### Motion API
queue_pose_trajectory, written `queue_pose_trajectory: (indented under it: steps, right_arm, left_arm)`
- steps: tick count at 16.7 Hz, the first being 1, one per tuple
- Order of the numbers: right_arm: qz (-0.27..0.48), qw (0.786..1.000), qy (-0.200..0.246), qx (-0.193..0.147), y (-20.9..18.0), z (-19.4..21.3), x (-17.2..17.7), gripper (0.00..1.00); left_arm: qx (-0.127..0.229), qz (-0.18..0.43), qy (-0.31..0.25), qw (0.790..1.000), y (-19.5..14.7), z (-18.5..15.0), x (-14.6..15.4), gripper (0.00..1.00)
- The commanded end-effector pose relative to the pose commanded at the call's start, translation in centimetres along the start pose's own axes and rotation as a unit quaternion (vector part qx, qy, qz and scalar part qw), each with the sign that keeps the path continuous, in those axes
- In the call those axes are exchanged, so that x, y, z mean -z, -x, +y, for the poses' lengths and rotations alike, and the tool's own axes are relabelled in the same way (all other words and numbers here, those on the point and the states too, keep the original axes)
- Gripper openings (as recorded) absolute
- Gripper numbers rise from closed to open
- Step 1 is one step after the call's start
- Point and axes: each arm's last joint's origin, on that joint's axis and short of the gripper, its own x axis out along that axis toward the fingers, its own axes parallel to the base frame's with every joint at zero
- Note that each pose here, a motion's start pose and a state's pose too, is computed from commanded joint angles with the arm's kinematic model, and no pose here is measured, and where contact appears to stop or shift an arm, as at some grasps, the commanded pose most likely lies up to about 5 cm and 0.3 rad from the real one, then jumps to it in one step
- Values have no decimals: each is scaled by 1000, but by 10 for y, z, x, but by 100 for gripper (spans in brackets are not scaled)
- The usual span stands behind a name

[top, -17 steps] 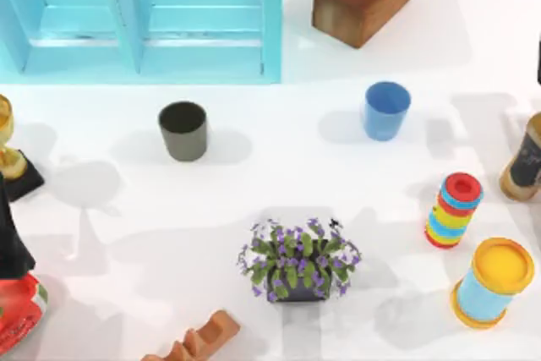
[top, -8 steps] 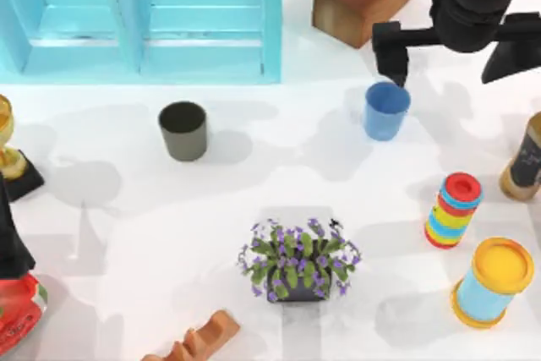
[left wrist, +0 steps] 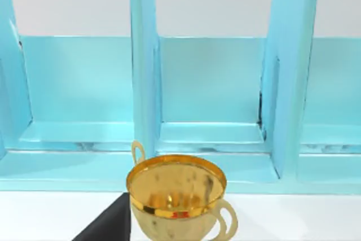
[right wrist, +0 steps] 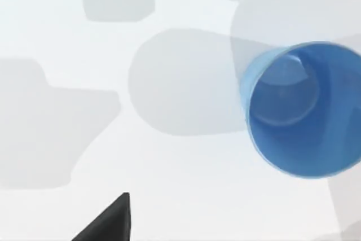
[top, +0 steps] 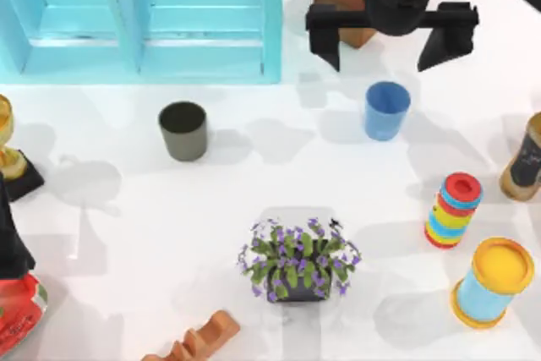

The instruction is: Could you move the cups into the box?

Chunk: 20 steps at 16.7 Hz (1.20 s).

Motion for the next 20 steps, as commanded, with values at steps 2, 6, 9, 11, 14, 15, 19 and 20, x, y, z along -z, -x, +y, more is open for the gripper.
queue_pose_trajectory:
  steps: [2, 6, 9, 11, 14, 15, 19, 20]
  right_arm:
    - [-1, 1000, -1, -2, 0, 2, 0, 100]
    - [-2, 1000, -3, -2, 1, 0, -1, 100]
    - [1, 1000, -1, -1, -13, 1, -2, 100]
    - [-1, 1000, -1, -1, -37, 2, -3, 100]
    - [-6, 1000, -2, -4, -78, 3, -4, 100]
    - [-5, 1000, -1, -3, -89, 3, -2, 100]
    - [-1, 1000, -1, -2, -100, 2, -1, 100]
    - [-1, 1000, -1, -2, -100, 2, -1, 100]
  left_arm:
    - [0, 0, 0, 1000, 0, 0, 0, 100]
    - [0, 0, 0, 1000, 0, 0, 0, 100]
    - [0, 0, 0, 1000, 0, 0, 0, 100]
    - [0, 0, 0, 1000, 0, 0, 0, 100]
    - [0, 0, 0, 1000, 0, 0, 0, 100]
    - [0, 0, 0, 1000, 0, 0, 0, 100]
    - [0, 0, 0, 1000, 0, 0, 0, 100]
    - [0, 0, 0, 1000, 0, 0, 0, 100]
